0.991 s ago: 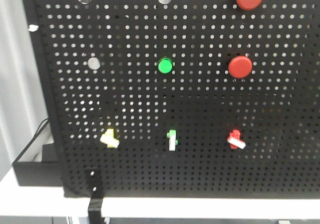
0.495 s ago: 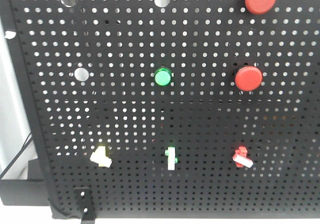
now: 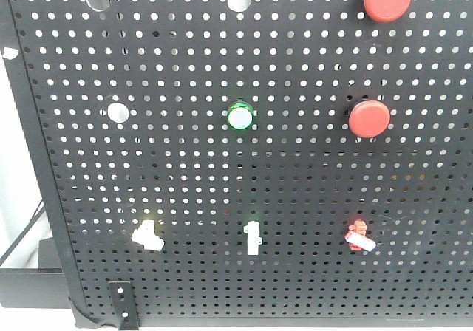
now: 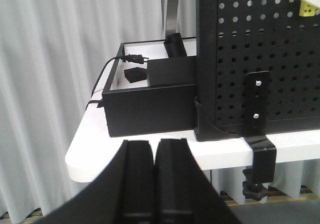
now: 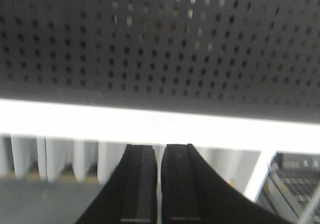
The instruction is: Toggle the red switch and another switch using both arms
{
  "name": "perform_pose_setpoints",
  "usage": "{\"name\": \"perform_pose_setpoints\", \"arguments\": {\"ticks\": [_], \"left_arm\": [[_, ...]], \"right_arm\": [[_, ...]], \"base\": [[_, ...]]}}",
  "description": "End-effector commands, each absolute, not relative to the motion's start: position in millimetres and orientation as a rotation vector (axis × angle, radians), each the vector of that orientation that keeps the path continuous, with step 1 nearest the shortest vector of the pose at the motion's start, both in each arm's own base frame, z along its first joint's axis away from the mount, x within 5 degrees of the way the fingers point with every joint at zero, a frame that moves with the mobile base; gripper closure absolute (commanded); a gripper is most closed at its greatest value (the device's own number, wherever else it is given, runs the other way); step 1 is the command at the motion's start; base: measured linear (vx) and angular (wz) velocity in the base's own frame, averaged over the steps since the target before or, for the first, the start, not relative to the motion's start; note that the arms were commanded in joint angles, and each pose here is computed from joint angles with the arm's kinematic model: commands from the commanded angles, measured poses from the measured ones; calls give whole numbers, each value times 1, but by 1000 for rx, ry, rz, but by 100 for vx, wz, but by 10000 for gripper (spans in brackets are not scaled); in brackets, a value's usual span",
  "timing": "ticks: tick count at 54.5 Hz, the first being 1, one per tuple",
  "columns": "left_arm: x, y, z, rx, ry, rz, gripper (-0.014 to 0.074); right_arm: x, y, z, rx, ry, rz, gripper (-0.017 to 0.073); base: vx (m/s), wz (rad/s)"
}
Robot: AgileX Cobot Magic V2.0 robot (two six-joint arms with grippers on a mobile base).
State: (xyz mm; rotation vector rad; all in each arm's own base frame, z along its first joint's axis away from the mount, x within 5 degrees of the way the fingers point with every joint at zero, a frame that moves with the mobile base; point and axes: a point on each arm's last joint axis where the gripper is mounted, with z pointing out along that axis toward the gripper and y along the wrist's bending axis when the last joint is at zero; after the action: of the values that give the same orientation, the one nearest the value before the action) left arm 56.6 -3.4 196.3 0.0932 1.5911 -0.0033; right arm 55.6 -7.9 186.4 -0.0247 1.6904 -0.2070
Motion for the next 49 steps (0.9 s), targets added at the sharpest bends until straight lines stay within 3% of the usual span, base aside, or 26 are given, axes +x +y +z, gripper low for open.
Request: {"name": "perform_pose_setpoints", "arguments": {"ticks": [1, 7, 28, 49], "left_arm": [[56, -3, 199, 84, 1503, -7, 591], [55, -3, 206, 81, 1447, -8, 591], [50, -3, 226, 64, 1222, -14, 591], [46, -3, 236, 8, 1117, -95, 591]], "right_arm": [[56, -5, 202, 51, 1496, -95, 405], [55, -5, 210, 154, 1397, 35, 405], [50, -4, 227, 141, 1204, 55, 405], [37, -11, 250, 264, 899, 164, 405]], "base": [[0, 0], [0, 0], [0, 0], [0, 0]]}}
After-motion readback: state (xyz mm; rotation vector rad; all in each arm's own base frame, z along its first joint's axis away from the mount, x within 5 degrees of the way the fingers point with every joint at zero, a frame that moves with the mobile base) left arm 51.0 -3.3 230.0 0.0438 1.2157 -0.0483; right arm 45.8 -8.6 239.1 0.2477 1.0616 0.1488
